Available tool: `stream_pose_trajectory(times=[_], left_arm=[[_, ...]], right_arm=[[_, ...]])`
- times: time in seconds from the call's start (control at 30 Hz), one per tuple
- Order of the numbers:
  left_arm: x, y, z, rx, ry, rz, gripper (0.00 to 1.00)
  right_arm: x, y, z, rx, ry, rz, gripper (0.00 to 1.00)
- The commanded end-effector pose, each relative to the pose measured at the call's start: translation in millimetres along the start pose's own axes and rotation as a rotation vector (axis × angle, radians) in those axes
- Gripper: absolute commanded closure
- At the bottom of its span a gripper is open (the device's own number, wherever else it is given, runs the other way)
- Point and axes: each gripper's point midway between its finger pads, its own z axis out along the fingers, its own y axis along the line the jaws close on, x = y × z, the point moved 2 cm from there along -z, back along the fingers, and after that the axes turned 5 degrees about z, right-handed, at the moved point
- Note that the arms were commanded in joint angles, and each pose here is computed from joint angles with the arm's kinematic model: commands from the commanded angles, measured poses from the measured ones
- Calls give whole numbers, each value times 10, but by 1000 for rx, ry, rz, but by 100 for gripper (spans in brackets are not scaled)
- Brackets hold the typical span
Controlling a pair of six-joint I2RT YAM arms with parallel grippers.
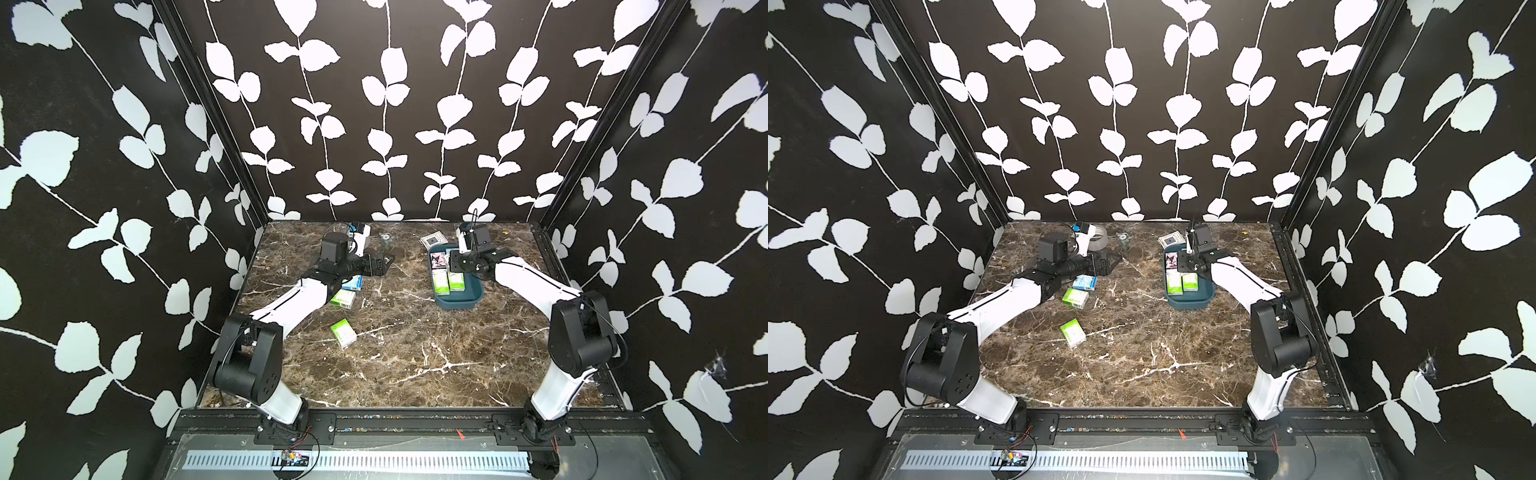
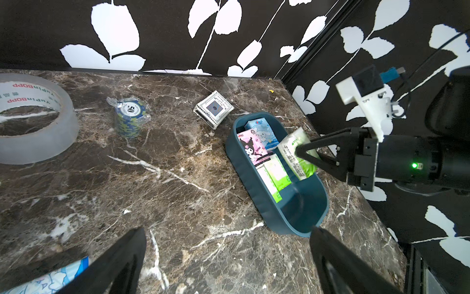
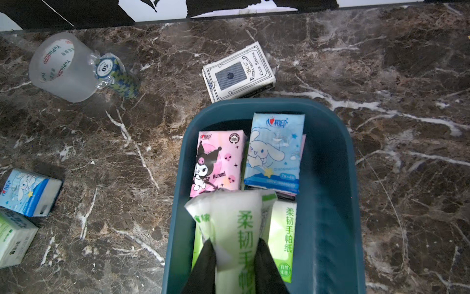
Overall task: Put the pocket tissues into the storage box
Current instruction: Place the pocket tissues in the storage box.
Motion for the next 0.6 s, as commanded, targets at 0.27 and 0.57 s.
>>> stream_pose_trajectory(times=[0.27, 0.57], left_arm=[[-220, -96, -34, 18, -50, 33, 1], [-226, -96, -35, 17, -50, 36, 1]], right_arm=[[433, -40, 273, -11, 126, 70, 83], [573, 35, 394, -20, 166, 78, 81]])
